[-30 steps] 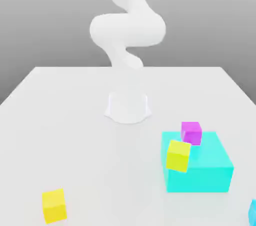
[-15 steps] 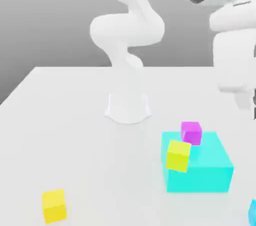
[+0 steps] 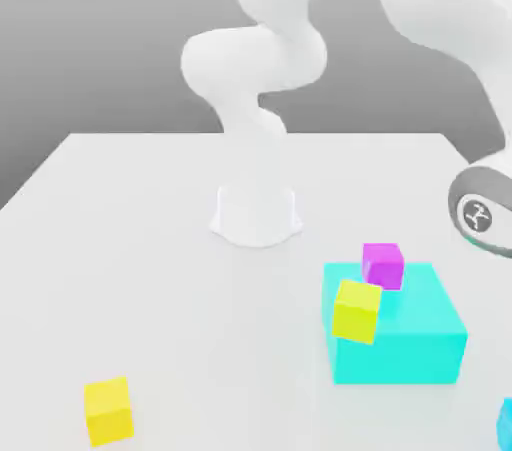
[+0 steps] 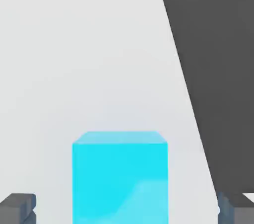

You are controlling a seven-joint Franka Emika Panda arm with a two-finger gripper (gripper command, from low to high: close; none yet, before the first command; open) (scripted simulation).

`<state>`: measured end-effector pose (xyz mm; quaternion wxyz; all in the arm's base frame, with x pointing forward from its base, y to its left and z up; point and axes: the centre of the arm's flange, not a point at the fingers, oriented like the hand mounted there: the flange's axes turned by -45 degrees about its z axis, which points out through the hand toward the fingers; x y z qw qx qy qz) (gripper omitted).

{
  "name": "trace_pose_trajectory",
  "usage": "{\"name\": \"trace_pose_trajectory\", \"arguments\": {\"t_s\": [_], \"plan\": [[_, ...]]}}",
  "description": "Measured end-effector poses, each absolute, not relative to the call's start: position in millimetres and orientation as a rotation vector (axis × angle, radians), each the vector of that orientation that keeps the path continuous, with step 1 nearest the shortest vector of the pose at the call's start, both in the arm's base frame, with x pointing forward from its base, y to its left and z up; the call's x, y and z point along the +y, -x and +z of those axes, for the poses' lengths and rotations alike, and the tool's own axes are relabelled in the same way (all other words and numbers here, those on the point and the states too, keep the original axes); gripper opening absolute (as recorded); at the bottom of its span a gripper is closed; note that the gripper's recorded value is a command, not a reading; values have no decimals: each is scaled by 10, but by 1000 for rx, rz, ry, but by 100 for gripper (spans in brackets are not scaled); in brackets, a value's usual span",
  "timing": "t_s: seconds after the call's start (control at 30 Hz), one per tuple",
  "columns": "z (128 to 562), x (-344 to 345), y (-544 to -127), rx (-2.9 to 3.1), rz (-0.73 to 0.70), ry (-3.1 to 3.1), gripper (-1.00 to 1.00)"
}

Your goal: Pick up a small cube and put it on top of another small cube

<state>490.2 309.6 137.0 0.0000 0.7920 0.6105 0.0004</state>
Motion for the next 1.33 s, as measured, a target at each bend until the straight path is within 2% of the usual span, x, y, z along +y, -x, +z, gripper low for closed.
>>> {"name": "trace_pose_trajectory", "arguments": {"t_s": [0.23, 0.37, 0.57, 0.97, 1.07, 1.2, 1.23, 1.33], "plan": [[1365, 3097, -4899, 1919, -2, -2488, -100], [1886, 3082, -4896, 1916, -2, -2490, -100], [2496, 2575, -4754, 1787, -5, -2560, -100], [3282, 1500, -4093, 1505, -4, -2745, -100], [3326, 1302, -3900, 1450, -2, -2788, -100], [2880, 1260, -3862, 1436, -2, -2797, -100], [2787, 1256, -3855, 1435, -2, -2797, 100], [2787, 1256, -3855, 1435, -2, -2797, 100]]}}
